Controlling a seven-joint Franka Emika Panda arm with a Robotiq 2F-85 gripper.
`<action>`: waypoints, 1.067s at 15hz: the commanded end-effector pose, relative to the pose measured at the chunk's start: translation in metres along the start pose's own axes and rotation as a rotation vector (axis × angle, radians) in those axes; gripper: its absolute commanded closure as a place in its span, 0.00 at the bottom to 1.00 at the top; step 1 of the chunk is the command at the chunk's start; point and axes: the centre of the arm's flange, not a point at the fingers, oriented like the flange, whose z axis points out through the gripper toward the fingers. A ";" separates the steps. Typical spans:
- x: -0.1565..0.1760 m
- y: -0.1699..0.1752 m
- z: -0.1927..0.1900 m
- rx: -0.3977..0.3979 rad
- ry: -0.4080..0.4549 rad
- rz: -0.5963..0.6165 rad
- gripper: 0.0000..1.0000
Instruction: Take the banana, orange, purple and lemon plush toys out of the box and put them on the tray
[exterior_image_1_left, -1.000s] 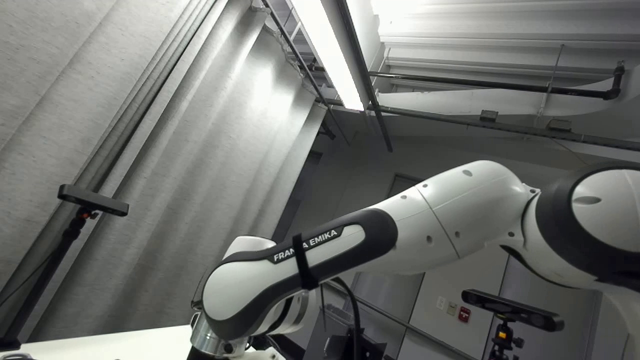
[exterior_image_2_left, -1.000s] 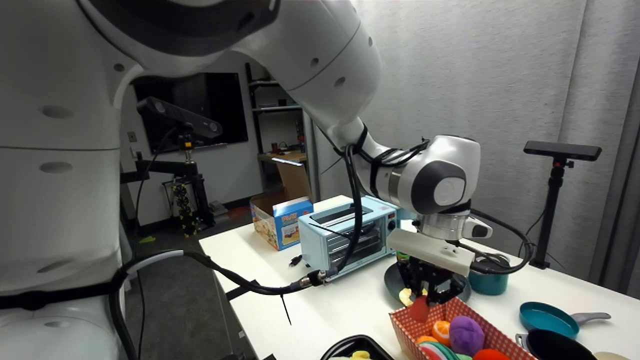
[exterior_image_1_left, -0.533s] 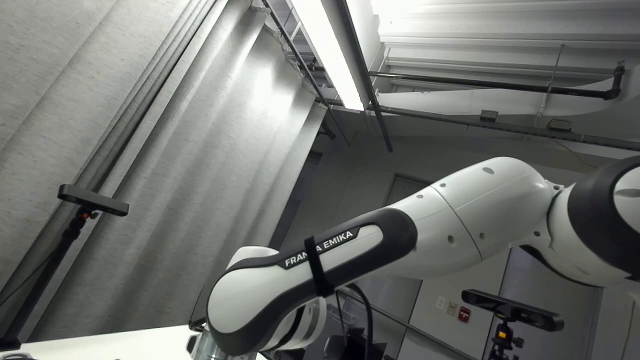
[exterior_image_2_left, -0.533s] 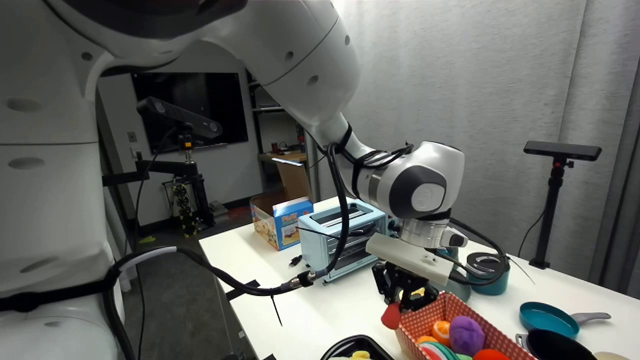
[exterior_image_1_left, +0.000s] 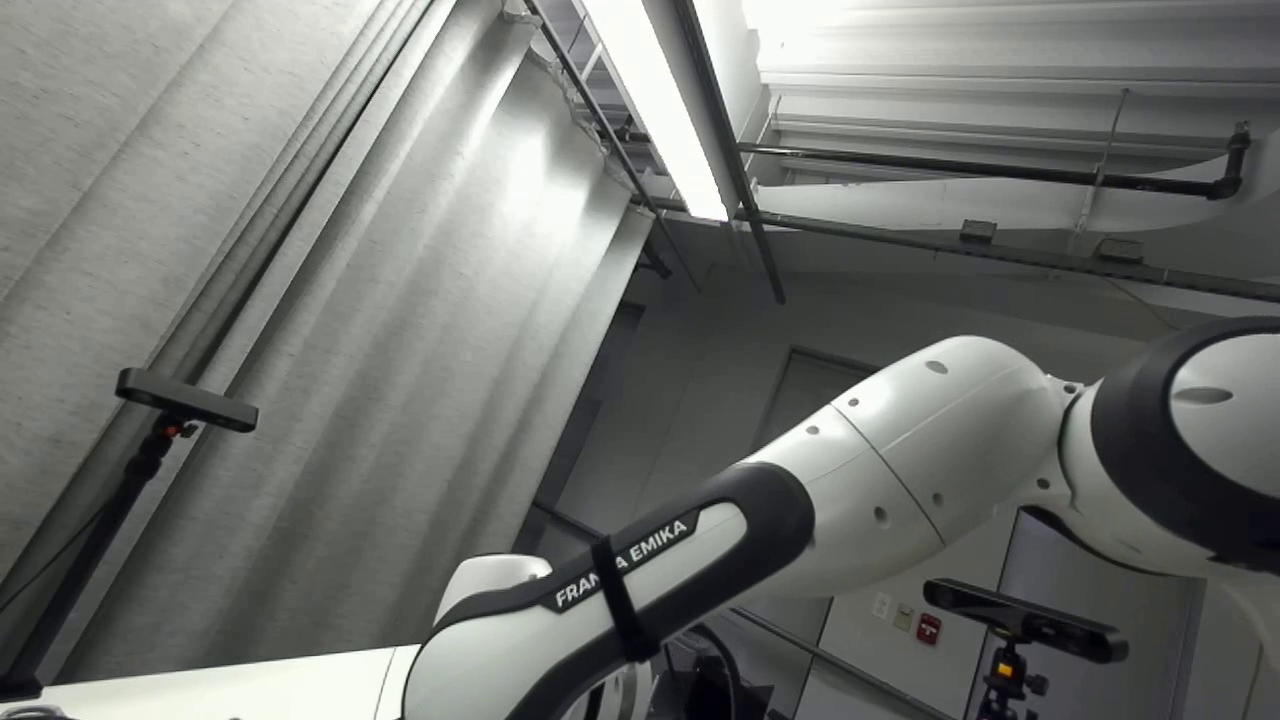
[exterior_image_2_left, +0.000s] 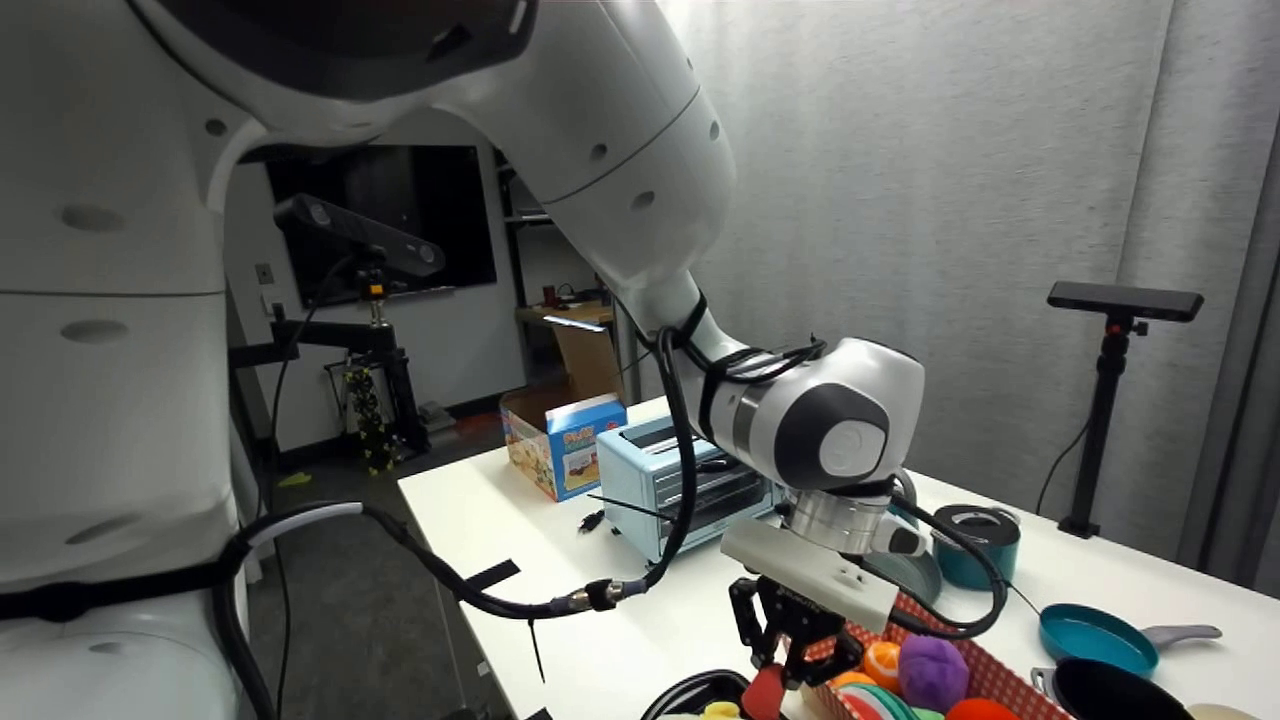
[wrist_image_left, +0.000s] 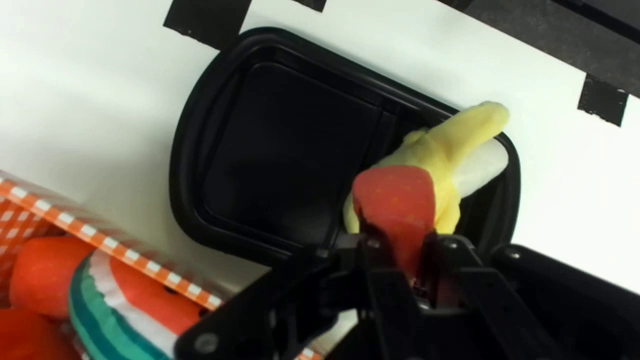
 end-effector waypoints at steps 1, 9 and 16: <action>-0.004 0.014 0.011 -0.005 -0.032 0.029 0.57; 0.000 0.029 0.002 0.005 -0.012 0.060 0.01; 0.027 0.033 -0.039 -0.024 0.099 0.053 0.00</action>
